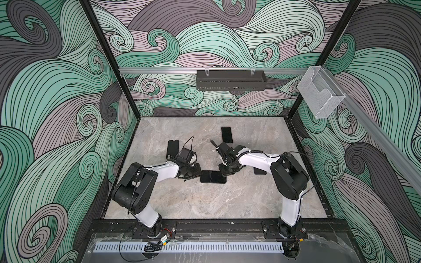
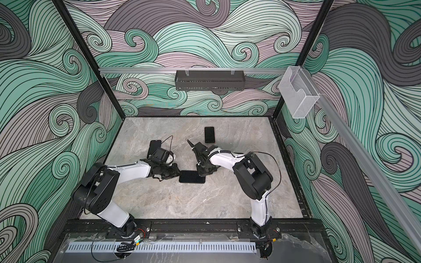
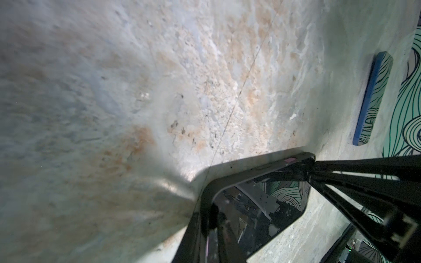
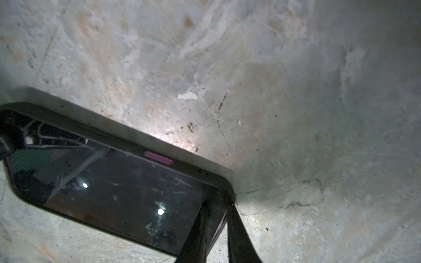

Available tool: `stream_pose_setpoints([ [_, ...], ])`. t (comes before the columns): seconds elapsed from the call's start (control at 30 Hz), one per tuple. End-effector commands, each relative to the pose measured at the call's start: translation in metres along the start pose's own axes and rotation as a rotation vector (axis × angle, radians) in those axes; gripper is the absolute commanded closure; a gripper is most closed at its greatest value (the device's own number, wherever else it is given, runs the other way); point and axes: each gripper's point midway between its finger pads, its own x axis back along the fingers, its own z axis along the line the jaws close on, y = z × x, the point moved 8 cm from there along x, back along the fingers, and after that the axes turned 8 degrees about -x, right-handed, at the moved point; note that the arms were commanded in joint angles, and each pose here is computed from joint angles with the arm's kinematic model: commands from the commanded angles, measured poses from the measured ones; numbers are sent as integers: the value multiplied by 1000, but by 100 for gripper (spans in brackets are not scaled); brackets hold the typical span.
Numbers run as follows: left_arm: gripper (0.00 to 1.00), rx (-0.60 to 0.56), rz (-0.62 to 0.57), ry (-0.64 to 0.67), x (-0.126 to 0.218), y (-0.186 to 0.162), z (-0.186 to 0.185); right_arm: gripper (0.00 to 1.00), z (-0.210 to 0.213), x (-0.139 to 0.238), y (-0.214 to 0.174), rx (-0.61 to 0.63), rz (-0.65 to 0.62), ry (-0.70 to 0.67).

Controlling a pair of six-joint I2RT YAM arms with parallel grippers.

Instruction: Put the phone into the phone case

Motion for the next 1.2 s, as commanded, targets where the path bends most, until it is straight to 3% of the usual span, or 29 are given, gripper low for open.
stream_pose_setpoints([
  [0.0, 80, 7, 28, 90, 6, -14, 11, 78, -28, -37, -42, 59, 213, -236],
  [0.2, 69, 21, 21, 167, 18, -21, 18, 73, -25, -18, -30, 138, 190, -269],
  [0.33, 59, 25, -2, 197, 31, -24, 18, 62, -19, -9, -23, 193, 171, -223],
  [0.5, 48, 24, -58, 215, 56, -25, 14, 43, -2, 22, -10, 365, 97, -61],
  [0.67, 32, 33, -130, 271, 85, -28, 13, 12, 18, 54, -5, 631, -50, 133],
  [0.73, 21, 36, -157, 302, 96, -31, 15, 1, 21, 59, -4, 698, -92, 159],
  [0.77, 11, 42, -180, 321, 102, -33, 16, 1, 22, 59, -2, 727, -96, 164],
  [0.83, 7, 53, -218, 358, 113, -37, 20, 1, 25, 58, 1, 771, -99, 161],
  [1.03, 3, 128, -352, 465, 139, -52, 34, 1, 35, 37, -2, 969, -132, 226],
  [1.17, 2, 160, -399, 508, 153, -61, 40, 1, 44, 30, 2, 996, -156, 242],
])
